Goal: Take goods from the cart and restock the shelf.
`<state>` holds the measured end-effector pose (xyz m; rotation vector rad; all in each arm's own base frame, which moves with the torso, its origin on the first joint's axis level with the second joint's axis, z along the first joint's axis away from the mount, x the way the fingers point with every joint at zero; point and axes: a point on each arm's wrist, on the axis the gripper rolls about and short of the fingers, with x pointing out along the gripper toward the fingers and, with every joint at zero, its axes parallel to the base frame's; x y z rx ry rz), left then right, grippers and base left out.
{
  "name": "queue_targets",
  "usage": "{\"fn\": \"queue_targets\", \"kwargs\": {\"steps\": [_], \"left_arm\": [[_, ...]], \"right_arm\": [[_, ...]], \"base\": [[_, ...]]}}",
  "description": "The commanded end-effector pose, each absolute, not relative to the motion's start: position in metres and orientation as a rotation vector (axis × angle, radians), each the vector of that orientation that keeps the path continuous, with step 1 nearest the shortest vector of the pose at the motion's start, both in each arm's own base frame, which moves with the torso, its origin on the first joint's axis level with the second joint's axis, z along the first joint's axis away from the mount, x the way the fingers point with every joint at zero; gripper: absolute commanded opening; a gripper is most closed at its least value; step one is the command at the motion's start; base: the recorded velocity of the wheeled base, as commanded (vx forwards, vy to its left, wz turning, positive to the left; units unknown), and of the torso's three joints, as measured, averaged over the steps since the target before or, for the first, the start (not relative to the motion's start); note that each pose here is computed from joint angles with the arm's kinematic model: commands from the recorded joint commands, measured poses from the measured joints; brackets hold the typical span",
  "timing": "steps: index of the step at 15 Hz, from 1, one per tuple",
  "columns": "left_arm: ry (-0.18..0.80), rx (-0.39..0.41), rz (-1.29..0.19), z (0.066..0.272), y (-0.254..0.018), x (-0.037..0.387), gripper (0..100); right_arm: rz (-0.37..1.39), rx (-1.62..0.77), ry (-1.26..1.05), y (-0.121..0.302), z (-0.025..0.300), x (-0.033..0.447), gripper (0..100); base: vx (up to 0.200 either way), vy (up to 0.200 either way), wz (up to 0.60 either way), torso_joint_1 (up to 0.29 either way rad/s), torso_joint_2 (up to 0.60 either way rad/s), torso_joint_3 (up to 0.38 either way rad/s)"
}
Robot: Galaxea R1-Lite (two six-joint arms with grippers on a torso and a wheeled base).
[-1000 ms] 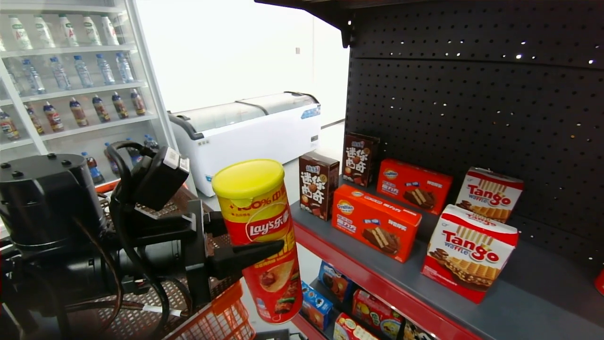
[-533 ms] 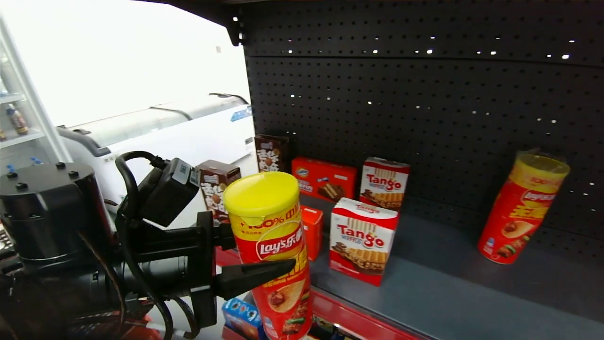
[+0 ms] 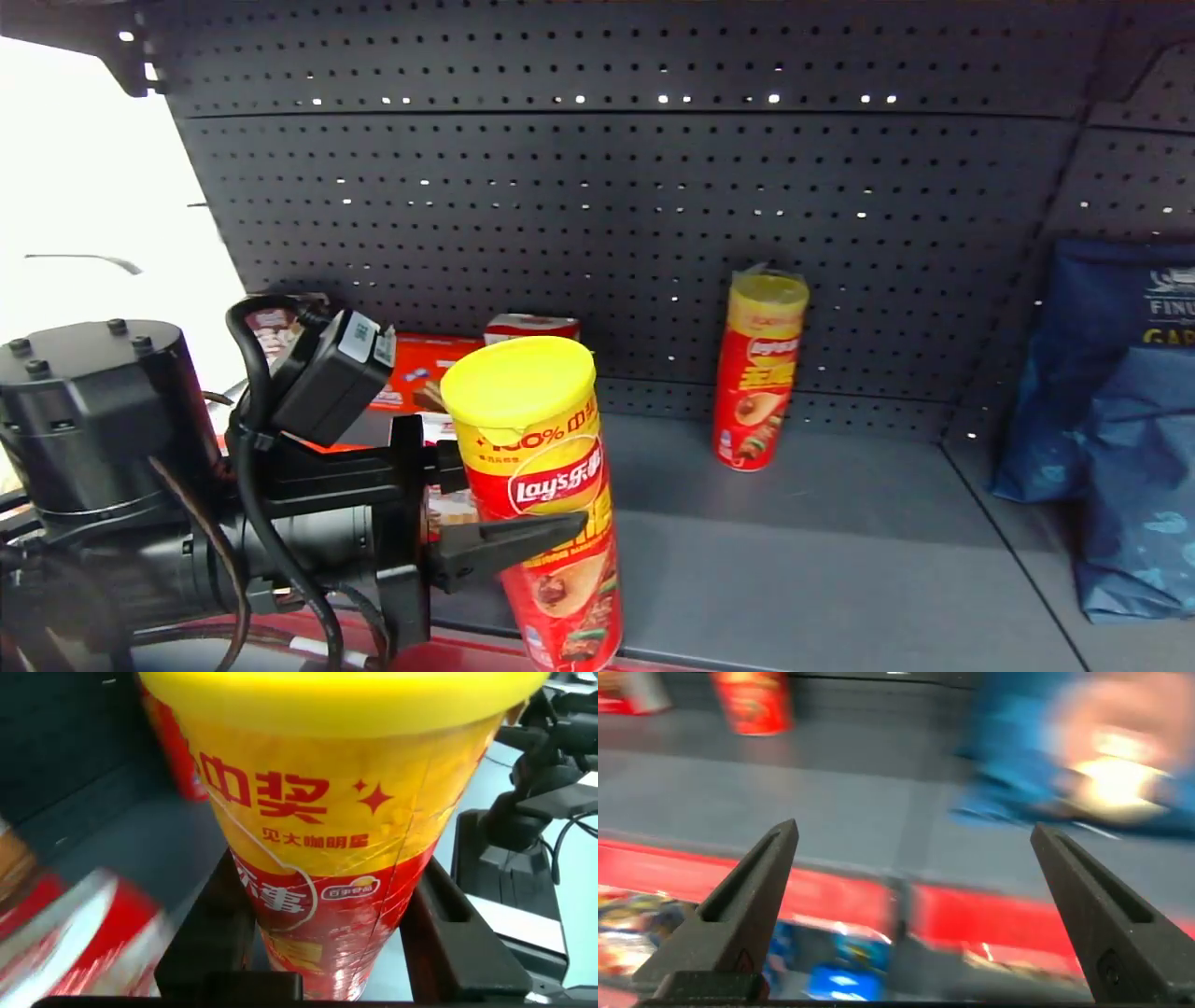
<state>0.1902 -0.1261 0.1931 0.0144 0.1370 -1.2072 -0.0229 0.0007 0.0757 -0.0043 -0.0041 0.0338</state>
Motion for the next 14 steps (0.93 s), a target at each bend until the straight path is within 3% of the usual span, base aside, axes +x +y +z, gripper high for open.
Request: {"fn": "queue_targets", "kwargs": {"steps": [1, 3, 14], "left_arm": [[0.136, 0.014, -1.207, 0.1932, -0.1264, 0.1908, 0], [0.139, 0.014, -1.206, 0.1925, -0.1262, 0.1911, 0], [0.140, 0.012, -1.195, 0.1924, -0.1245, 0.1917, 0]], "right_arm": [[0.035, -0.005, -0.003, 0.0007, 0.0758, -0.0228, 100], [0.035, -0.005, -0.002, 0.0007, 0.0756, -0.0228, 100], [0.034, -0.003, -0.003, 0.0006, 0.0758, -0.0228, 100]], "base": [[0.000, 0.000, -0.60, 0.007, 0.00, 0.002], [0.000, 0.000, -0.60, 0.005, 0.00, 0.005], [0.000, 0.000, 0.05, 0.000, 0.00, 0.000]]}}
